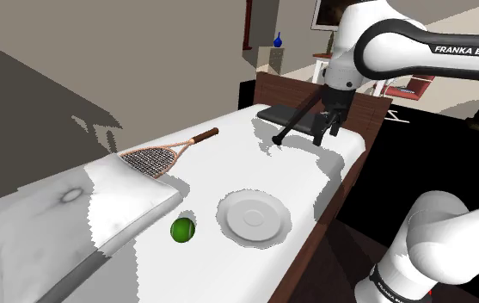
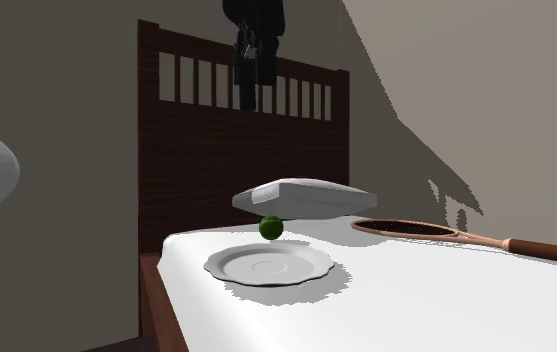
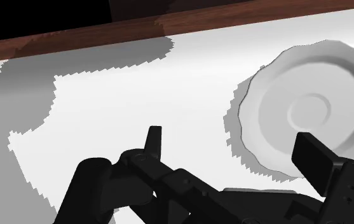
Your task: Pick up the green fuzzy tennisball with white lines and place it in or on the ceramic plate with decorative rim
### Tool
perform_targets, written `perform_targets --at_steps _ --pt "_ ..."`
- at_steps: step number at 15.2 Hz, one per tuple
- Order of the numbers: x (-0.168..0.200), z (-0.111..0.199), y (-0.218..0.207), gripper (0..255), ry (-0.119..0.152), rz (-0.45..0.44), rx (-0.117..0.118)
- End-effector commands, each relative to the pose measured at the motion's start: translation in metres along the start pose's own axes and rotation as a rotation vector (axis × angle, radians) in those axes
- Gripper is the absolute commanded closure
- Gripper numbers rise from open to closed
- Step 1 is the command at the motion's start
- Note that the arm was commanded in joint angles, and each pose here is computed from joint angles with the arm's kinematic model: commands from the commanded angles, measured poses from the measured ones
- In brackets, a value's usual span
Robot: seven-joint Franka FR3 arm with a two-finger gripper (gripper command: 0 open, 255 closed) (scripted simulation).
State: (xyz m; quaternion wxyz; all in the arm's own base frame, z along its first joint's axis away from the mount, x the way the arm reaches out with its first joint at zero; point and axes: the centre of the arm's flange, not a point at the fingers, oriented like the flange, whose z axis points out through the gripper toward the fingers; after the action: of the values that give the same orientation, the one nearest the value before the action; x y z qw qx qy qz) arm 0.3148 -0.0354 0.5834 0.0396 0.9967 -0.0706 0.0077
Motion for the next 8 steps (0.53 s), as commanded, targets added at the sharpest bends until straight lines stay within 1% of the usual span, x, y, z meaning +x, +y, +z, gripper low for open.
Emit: perform_targets --at_steps 1,8 --pt "0.000 0.000 0.000 0 0.000 0.000 0.000" --pt "0.040 0.032 -0.079 0 -0.045 -0.001 0.005"
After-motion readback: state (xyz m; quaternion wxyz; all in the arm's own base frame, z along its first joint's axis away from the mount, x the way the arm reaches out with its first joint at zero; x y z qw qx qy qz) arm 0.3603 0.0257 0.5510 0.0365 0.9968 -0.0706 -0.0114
